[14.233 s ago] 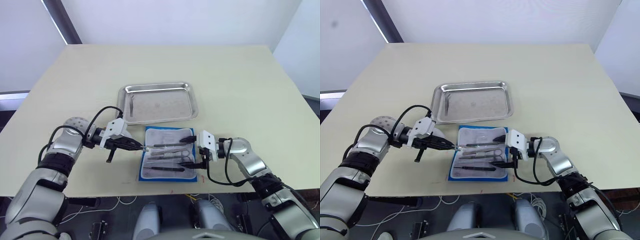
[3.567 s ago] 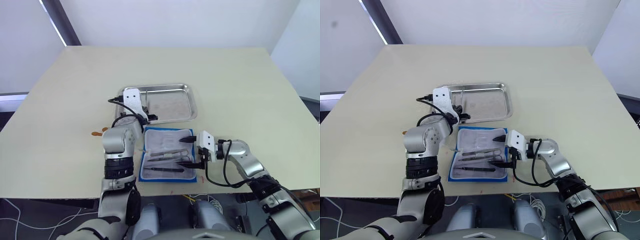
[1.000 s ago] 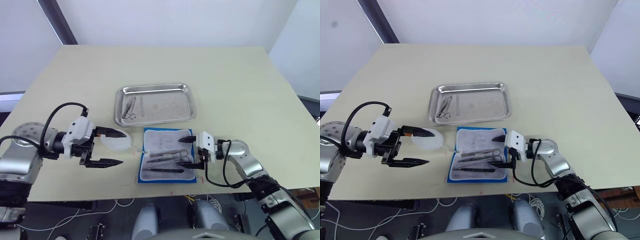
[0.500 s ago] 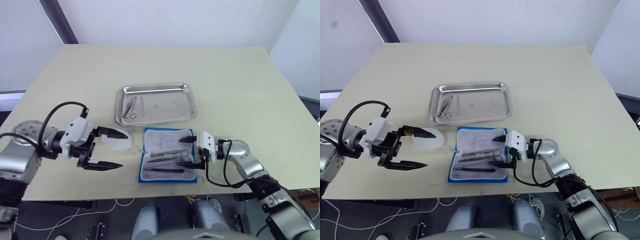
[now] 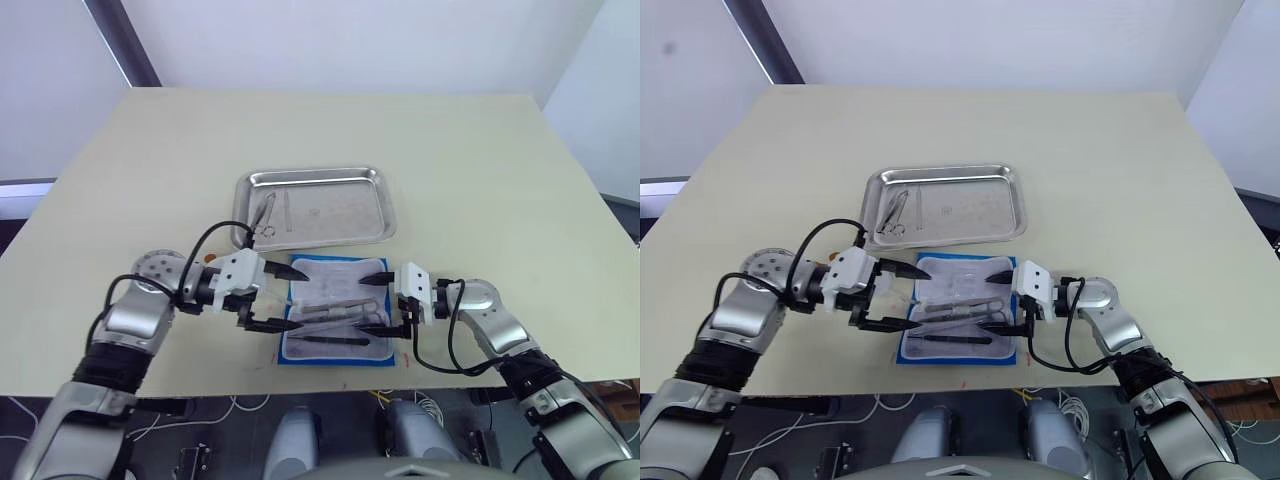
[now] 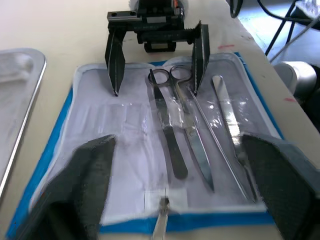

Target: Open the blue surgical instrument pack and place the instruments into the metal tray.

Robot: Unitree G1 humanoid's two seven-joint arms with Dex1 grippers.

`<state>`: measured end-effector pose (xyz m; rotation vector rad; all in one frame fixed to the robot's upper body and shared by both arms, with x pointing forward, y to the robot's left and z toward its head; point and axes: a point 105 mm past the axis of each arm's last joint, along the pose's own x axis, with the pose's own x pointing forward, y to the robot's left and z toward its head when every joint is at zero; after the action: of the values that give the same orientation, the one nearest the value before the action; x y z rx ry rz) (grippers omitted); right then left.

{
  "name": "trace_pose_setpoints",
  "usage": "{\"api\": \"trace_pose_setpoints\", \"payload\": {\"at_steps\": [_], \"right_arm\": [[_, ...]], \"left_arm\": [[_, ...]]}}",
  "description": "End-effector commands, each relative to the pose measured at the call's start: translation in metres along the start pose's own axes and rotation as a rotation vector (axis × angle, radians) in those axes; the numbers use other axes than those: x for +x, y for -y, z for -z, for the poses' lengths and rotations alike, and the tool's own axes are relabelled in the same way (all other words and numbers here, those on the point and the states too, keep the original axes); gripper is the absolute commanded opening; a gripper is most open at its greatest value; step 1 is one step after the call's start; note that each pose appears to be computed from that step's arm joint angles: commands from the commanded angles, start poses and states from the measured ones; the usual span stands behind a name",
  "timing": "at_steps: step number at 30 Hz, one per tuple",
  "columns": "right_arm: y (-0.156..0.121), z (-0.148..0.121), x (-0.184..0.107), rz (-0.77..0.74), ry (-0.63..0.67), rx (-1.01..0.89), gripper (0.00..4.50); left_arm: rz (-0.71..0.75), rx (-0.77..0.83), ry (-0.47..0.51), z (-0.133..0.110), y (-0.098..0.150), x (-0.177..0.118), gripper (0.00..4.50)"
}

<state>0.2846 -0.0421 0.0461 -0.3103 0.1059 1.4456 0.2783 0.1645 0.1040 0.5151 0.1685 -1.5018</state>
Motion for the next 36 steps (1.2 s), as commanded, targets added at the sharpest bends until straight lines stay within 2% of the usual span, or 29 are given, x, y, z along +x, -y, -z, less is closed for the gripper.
{"api": "trace_pose_setpoints", "payload": {"at_steps": [1, 2, 18, 22, 23, 24, 25, 36], "right_arm": [[-0.017, 0.062, -0.013, 0.013, -0.215, 0.158, 4.5], [-0.017, 0.062, -0.013, 0.013, -0.215, 0.158, 4.5], [-0.016, 0.062, -0.014, 0.018, -0.215, 0.157, 4.5], [-0.016, 0.062, -0.013, 0.02, -0.214, 0.157, 4.5], [-0.016, 0.062, -0.013, 0.02, -0.214, 0.157, 4.5], [-0.016, 0.062, -0.013, 0.02, -0.215, 0.157, 4.5], [-0.016, 0.062, -0.014, 0.021, -0.215, 0.157, 4.5], [-0.017, 0.062, -0.013, 0.018, -0.214, 0.158, 4.5]], "left_arm": [[-0.014, 0.041, -0.014, 0.001, -0.007, 0.006, 2.69], [-0.012, 0.047, -0.017, 0.002, -0.007, 0.008, 2.34], [0.048, 0.024, -0.042, 0.023, -0.005, 0.029, 2.34], [0.061, 0.016, -0.048, 0.025, -0.004, 0.03, 1.04], [0.064, 0.016, -0.051, 0.026, -0.003, 0.031, 1.04], [0.067, 0.017, -0.056, 0.028, -0.003, 0.031, 0.3], [0.071, 0.018, -0.061, 0.029, -0.002, 0.032, 0.09], [0.051, -0.024, -0.058, 0.032, -0.002, 0.031, 0.09]]}}
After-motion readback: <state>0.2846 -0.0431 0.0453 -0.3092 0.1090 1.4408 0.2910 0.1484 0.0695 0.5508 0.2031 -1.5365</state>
